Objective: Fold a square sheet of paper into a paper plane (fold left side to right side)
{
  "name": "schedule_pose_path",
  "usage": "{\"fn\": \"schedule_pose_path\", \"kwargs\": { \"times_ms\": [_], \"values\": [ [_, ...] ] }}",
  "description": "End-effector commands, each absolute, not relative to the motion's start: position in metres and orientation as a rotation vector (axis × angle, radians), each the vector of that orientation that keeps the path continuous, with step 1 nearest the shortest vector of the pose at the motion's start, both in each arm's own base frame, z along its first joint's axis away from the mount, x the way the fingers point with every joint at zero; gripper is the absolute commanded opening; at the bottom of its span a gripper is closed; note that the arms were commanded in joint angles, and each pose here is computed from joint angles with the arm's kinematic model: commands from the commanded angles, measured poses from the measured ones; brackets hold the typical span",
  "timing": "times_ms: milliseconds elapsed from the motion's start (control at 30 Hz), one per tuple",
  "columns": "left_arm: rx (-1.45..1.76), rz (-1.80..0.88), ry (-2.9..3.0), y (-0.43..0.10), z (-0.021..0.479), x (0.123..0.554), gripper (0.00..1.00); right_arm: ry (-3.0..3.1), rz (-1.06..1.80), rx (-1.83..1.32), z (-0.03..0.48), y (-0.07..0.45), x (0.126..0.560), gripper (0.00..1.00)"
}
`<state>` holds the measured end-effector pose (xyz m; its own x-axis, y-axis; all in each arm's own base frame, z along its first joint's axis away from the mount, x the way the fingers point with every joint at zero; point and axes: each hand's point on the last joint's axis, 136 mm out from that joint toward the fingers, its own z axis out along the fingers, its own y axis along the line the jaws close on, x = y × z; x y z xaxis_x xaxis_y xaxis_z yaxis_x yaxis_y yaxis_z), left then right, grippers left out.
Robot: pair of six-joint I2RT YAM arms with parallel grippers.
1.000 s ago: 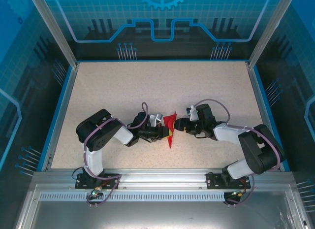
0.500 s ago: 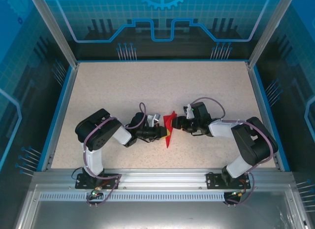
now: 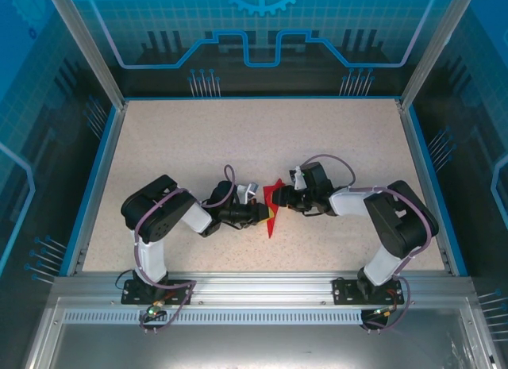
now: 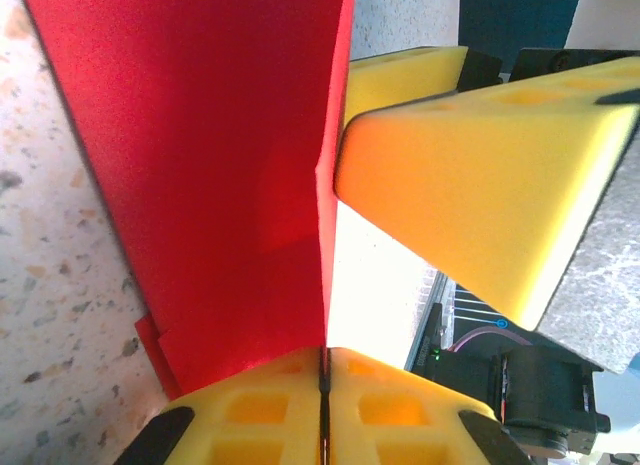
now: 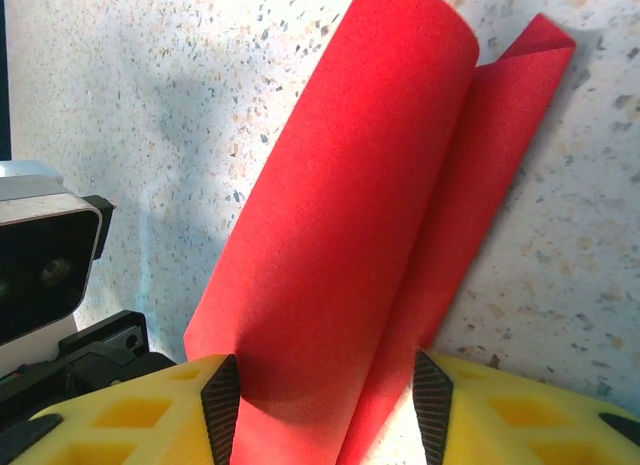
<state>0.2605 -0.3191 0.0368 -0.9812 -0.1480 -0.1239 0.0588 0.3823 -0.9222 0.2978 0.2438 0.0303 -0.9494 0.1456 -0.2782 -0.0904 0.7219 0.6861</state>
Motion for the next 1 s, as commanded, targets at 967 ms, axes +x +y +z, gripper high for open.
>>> {"fn": "schedule_pose_path", "kwargs": {
  "times_ms": [967],
  "values": [
    [-0.094, -1.611, 2.433, -0.302, 0.055, 0.283, 0.42, 2.743, 0.965, 0.09, 0.001, 0.236, 0.283, 0.51]
  ]
}}
